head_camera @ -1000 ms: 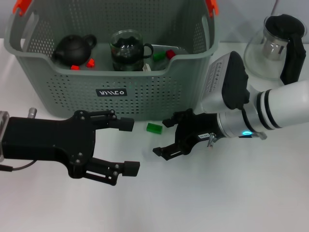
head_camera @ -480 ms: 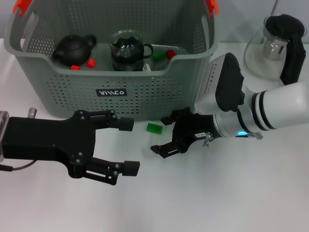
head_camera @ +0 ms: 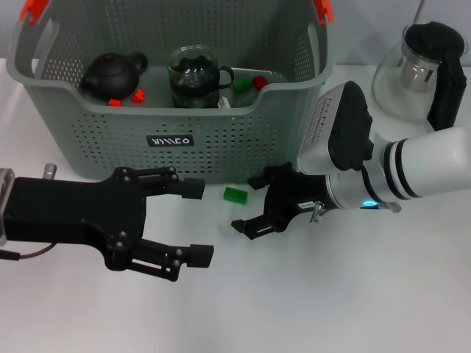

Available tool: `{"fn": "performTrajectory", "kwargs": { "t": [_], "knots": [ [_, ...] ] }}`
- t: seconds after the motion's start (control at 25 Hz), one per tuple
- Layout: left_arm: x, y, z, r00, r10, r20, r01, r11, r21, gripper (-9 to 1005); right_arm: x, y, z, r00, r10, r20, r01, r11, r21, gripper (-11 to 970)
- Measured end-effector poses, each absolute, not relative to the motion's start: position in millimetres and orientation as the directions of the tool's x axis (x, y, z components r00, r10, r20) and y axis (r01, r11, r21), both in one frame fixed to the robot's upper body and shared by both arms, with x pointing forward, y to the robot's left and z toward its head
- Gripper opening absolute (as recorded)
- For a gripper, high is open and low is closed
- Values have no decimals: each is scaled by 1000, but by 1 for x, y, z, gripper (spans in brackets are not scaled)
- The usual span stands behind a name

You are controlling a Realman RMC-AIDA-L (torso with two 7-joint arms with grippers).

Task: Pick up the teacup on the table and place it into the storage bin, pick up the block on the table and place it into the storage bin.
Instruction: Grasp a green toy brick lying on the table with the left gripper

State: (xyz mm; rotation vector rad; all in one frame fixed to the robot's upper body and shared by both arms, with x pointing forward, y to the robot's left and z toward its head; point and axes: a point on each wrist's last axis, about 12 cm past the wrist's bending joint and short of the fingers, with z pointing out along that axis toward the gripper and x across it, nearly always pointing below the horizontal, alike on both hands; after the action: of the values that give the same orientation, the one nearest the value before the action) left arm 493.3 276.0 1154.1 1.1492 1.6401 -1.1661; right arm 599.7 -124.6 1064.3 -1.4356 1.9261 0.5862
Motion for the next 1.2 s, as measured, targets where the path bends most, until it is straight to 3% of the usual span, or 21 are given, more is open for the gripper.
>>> {"fn": "performTrajectory", "kwargs": {
  "t": [0.6, 0.96, 1.2],
  "knots": [
    [496, 285, 1157, -273, 240, -931, 954, 194, -230, 966, 582, -143, 1079, -175, -597, -783, -972, 229, 42, 910],
    [507, 281, 1154, -278, 303, -911, 951, 223, -215, 966, 570, -192, 1095, -287, -540, -791, -958, 181, 224, 909],
    [524, 263, 1147, -266, 437, -859, 958, 221, -184, 966, 562, -229, 1109, -391, -540, -746, -919, 177, 353, 909]
  ]
}}
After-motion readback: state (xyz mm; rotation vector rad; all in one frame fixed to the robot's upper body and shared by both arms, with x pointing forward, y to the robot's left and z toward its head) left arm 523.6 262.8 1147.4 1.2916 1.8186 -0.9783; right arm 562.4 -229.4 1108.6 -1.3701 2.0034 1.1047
